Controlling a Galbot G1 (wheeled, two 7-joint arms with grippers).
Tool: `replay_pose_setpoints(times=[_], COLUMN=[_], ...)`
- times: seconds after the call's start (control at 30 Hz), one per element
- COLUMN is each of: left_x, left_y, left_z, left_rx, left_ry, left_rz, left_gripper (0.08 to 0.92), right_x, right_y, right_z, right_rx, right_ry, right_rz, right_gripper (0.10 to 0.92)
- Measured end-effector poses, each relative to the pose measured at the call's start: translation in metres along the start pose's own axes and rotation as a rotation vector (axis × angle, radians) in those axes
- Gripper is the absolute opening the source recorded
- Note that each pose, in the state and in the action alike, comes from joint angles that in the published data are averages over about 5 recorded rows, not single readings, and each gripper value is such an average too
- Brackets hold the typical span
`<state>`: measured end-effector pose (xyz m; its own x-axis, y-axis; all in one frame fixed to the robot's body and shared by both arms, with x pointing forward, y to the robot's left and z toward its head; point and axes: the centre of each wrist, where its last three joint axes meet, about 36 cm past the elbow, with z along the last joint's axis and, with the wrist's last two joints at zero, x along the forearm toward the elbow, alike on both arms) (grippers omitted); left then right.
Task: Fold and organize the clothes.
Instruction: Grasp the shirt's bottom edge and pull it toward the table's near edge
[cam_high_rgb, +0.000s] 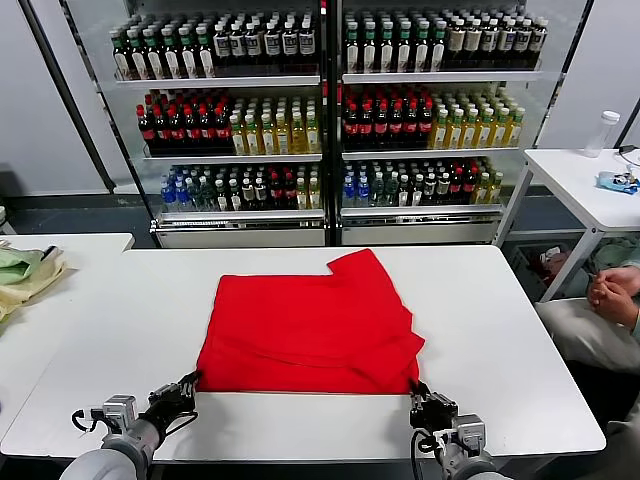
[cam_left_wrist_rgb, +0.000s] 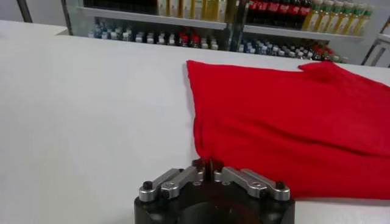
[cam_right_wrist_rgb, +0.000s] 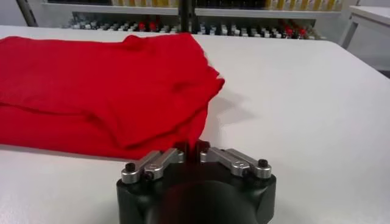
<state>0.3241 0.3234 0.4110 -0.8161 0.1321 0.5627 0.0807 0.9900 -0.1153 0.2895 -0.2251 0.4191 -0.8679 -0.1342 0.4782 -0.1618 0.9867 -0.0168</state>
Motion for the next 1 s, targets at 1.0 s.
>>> replay_pose_setpoints(times=[1.0], left_x=[0.079], left_y=[-0.033], left_z=[0.009], left_rx=[-0.1], left_ry=[0.02], left_rz=[0.0], left_gripper=[0.247], right_x=[0.073], right_y=[0.003], right_z=[-0.006], right_rx=[0.058], right_ry=[-0.051], right_rz=[0.011], right_gripper=[0.363])
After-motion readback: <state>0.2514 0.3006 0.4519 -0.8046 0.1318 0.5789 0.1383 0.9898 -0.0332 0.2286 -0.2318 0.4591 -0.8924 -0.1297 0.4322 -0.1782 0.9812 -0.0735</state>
